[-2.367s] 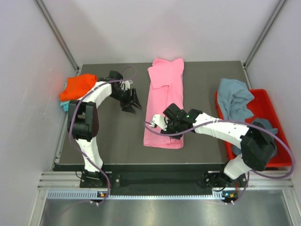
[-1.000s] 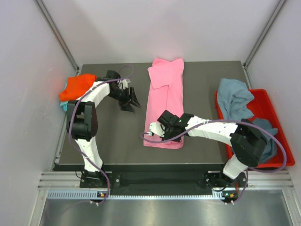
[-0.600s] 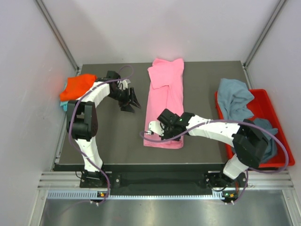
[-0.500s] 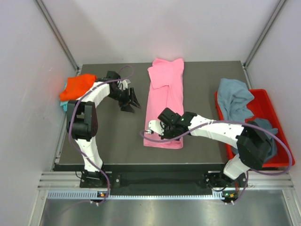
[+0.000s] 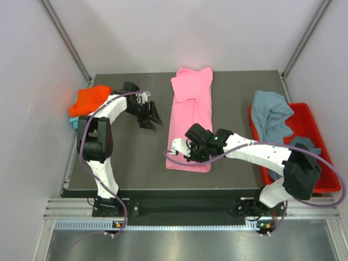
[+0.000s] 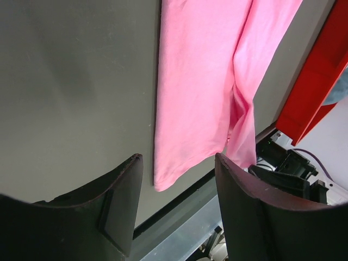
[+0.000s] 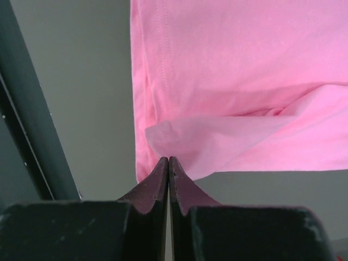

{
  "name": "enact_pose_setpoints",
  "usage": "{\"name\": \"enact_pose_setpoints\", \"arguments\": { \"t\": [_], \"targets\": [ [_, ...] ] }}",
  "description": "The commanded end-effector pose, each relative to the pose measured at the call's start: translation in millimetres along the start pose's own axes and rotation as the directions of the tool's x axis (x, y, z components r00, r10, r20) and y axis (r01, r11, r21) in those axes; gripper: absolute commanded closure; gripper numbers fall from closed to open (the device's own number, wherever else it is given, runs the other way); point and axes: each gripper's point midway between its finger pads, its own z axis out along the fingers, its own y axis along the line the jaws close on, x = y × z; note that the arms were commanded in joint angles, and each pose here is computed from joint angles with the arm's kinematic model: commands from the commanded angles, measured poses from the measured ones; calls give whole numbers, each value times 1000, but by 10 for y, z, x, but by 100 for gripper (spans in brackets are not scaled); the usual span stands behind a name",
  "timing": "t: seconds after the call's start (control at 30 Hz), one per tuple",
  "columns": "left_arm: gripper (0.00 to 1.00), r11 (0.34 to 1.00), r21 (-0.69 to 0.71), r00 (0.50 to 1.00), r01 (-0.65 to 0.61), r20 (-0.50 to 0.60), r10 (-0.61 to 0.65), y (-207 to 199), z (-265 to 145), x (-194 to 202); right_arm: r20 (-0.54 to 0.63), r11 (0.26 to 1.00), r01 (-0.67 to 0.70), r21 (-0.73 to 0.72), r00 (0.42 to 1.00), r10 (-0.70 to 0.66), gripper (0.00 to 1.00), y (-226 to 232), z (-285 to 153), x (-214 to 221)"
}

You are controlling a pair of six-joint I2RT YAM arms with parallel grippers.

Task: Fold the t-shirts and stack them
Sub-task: Fold the tshirt

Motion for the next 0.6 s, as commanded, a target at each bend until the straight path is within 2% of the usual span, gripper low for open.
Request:
{"name": "enact_pose_setpoints", "arguments": {
  "t": [0.0,0.2,0.33,0.37,0.4,0.47,0.53,0.57],
  "targets": [
    [40,1000,8,999,-22,39,22,-58,-89,-47,59,998,8,-59,998,-5,100,108,-21,-185],
    [40,1000,1,999,-23,43,22,-50,-98,-41,71,998,13,-55,997,-9,99,51,93,-278],
    [39,1000,-8,998,-29,51,29,-44,-109,-52,94,1000,-4,-24,996,6,60,-33,51,-356],
    [38,999,-10,998,-35,54,36,-45,-119,-52,99,1000,-14,-1,995,14,54,-89,12,-364],
    [38,999,-13,998,-38,48,39,-30,-114,-30,125,999,-47,19,991,45,49,-137,-86,-403],
    [37,999,-14,998,-45,50,46,-32,-136,4,173,989,-139,43,976,130,48,-305,-237,-417],
    [33,1000,-10,999,-21,33,22,3,-117,92,239,931,-361,51,910,340,47,-590,-430,-328],
    [33,1000,5,1000,1,25,-1,-3,-104,125,275,897,-443,-8,861,427,47,-645,-494,-330]
  ]
}}
